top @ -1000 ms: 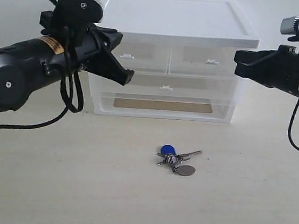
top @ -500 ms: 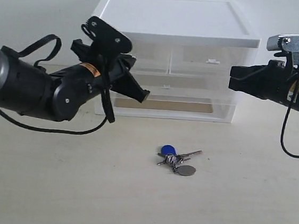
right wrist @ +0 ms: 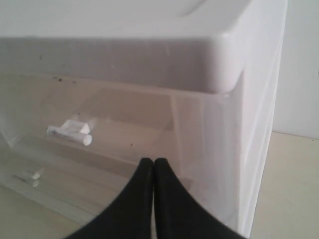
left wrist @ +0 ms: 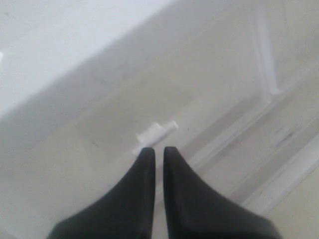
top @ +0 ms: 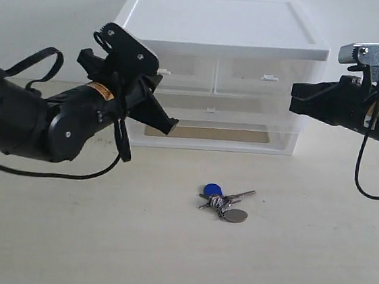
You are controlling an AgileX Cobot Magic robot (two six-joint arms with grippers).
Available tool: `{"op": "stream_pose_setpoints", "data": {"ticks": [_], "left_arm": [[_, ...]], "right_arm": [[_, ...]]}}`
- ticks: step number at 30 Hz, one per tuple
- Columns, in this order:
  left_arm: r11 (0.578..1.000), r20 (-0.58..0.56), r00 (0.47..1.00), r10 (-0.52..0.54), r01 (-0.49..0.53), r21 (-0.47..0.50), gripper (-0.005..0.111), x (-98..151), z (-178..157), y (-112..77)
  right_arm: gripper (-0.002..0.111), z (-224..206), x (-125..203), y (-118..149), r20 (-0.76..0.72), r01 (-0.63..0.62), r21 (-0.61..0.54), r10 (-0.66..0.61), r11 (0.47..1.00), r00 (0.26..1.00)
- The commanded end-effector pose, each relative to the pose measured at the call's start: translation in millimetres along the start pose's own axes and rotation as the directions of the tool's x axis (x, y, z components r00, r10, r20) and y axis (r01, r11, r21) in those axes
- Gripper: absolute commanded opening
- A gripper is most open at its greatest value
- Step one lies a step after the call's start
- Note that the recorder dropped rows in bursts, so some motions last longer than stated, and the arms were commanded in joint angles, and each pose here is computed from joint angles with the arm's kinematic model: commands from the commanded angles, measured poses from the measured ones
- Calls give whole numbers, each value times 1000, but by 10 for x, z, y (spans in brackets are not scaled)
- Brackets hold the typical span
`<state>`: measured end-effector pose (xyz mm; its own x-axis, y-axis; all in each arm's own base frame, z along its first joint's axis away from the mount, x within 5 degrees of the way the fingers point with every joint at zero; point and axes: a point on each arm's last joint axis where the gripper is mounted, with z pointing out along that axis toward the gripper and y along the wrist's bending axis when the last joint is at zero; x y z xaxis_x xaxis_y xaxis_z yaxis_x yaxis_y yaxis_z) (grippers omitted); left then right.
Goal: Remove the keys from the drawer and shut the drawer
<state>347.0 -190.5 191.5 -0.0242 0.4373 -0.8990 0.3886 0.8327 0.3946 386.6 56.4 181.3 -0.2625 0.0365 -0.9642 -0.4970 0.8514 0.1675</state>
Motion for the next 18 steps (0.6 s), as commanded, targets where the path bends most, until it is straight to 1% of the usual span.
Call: {"op": "stream_pose_setpoints", "data": {"ticks": [1,4,6,8,11,16,18], "left_arm": [[999,107,994,-17,20,-33,4,-204,-432,32],[998,133,990,-37,44,-49,4,-242,-688,112],[994,148,986,-71,83,-76,4,-291,-849,198],[987,166,980,-106,125,-105,4,-337,-980,277],[980,215,968,-131,159,-120,4,-429,-1195,374],[947,301,919,-256,301,-113,4,-487,-1622,518],[940,332,902,-277,326,-99,4,-491,-1794,554]], "right_arm": [[0,-31,-62,-32,38,-16,26,15,1000,999],[0,-176,-127,8,75,6,68,-12,998,997],[0,-295,-192,63,101,25,88,-33,996,994],[0,-432,-279,152,135,38,83,-49,996,990],[0,-668,-402,311,193,57,66,-68,996,979],[0,-1089,-591,569,274,93,66,-108,993,956],[0,-1281,-679,687,321,104,63,-119,993,939]]}}
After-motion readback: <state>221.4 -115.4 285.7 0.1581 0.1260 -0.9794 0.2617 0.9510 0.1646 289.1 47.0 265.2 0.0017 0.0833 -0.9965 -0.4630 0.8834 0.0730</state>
